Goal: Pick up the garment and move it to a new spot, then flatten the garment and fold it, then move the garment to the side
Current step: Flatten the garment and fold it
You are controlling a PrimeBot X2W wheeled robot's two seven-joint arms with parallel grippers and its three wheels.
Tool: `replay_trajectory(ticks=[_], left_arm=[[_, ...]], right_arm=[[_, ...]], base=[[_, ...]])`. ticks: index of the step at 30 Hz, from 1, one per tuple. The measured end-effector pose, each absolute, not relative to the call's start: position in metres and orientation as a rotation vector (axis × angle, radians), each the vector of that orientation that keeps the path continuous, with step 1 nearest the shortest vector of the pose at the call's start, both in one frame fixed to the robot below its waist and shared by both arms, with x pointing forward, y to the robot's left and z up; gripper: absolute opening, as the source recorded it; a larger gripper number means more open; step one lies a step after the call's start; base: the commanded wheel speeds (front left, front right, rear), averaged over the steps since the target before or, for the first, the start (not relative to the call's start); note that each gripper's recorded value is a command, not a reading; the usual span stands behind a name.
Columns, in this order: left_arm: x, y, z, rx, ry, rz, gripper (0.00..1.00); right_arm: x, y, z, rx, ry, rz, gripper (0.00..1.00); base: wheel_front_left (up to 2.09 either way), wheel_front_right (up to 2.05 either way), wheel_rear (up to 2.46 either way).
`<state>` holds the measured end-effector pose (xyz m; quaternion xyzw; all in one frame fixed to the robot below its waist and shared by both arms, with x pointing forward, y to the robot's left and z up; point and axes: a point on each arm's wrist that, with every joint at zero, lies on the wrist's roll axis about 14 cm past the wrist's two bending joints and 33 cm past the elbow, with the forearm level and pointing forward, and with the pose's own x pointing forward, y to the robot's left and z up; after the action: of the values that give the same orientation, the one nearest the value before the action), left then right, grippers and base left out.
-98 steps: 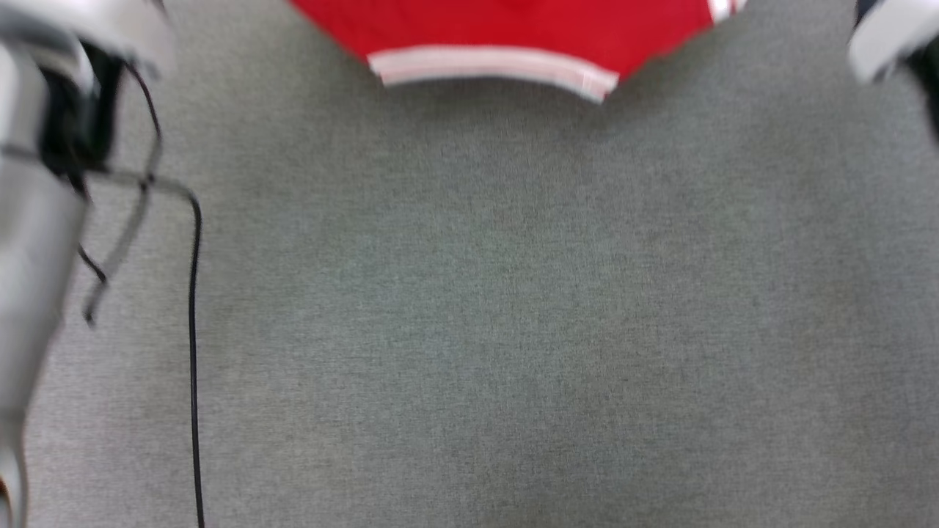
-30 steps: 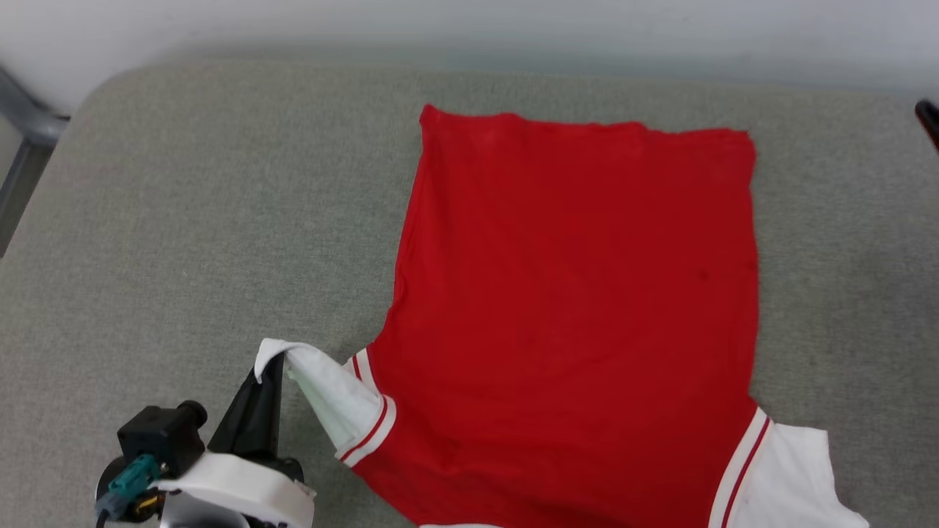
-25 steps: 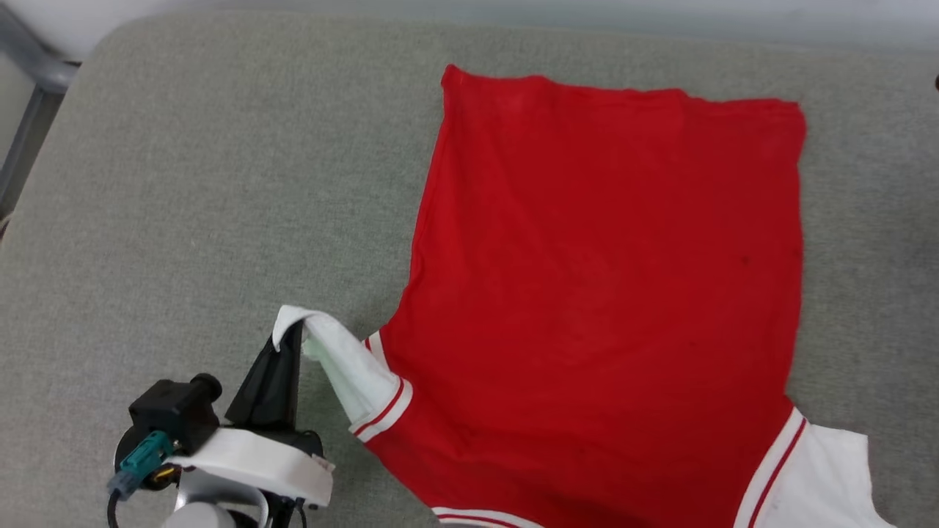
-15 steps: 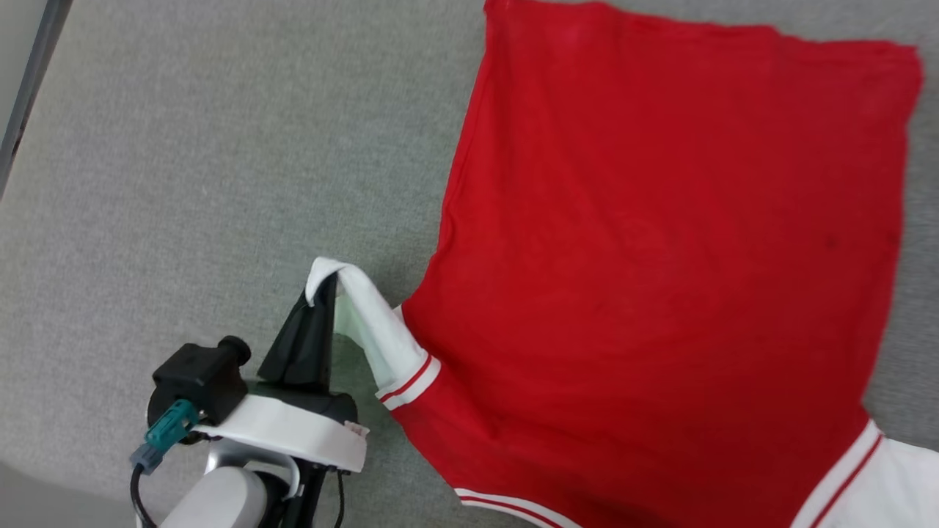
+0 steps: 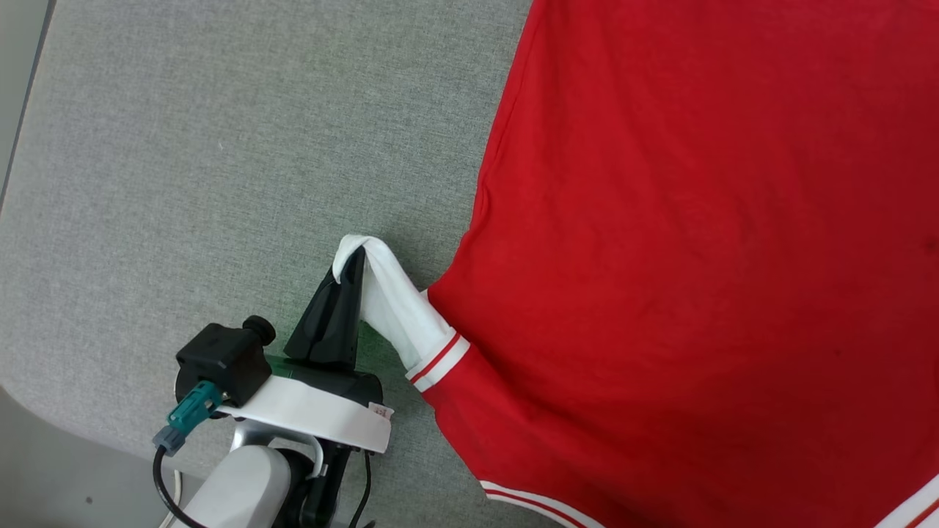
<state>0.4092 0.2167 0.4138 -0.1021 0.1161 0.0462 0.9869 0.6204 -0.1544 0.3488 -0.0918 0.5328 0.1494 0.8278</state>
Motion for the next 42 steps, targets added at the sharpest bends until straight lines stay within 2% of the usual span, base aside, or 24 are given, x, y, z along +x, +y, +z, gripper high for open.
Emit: replay_trajectory(ticks=[1, 2, 3, 4, 13, 20, 28, 31, 42], left_arm=[[0.409, 0.217, 0.413, -0.206, 0.234, 0.090, 0.00], [0.409, 0.216, 0.413, -0.206, 0.233, 0.089, 0.00], [0.410, 0.217, 0.413, -0.208, 0.233, 0.088, 0.00], [0.410, 0.217, 0.412, -0.208, 0.233, 0.089, 0.00], [0.401, 0.222, 0.419, -0.204, 0.216, 0.102, 0.00], [0.377, 0.226, 0.431, -0.210, 0.198, 0.121, 0.00], [0.355, 0.225, 0.448, -0.221, 0.167, 0.113, 0.00], [0.350, 0.221, 0.452, -0.222, 0.159, 0.097, 0.00], [0.337, 0.208, 0.465, -0.227, 0.136, 0.052, 0.00]], right_arm=[[0.619, -0.156, 0.347, -0.192, 1.135, 0.316, 1.00], [0.619, -0.156, 0.347, -0.188, 1.135, 0.314, 0.82], [0.619, -0.157, 0.347, -0.182, 1.134, 0.314, 0.19], [0.619, -0.158, 0.347, -0.180, 1.129, 0.312, 0.00], [0.617, -0.155, 0.381, -0.198, 0.986, 0.340, 0.00], [0.588, -0.167, 0.436, -0.254, 0.839, 0.391, 0.00], [0.513, -0.227, 0.467, -0.318, 0.806, 0.350, 0.00], [0.480, -0.248, 0.469, -0.275, 0.814, 0.313, 0.00], [0.330, -0.305, 0.413, -0.021, 0.956, 0.119, 0.00]], base=[[0.00, 0.00, 0.00], [0.00, 0.00, 0.00], [0.00, 0.00, 0.00], [0.00, 0.00, 0.00], [0.00, 0.00, 0.00], [0.00, 0.00, 0.00], [0.00, 0.00, 0.00], [0.00, 0.00, 0.00], [0.00, 0.00, 0.00]])
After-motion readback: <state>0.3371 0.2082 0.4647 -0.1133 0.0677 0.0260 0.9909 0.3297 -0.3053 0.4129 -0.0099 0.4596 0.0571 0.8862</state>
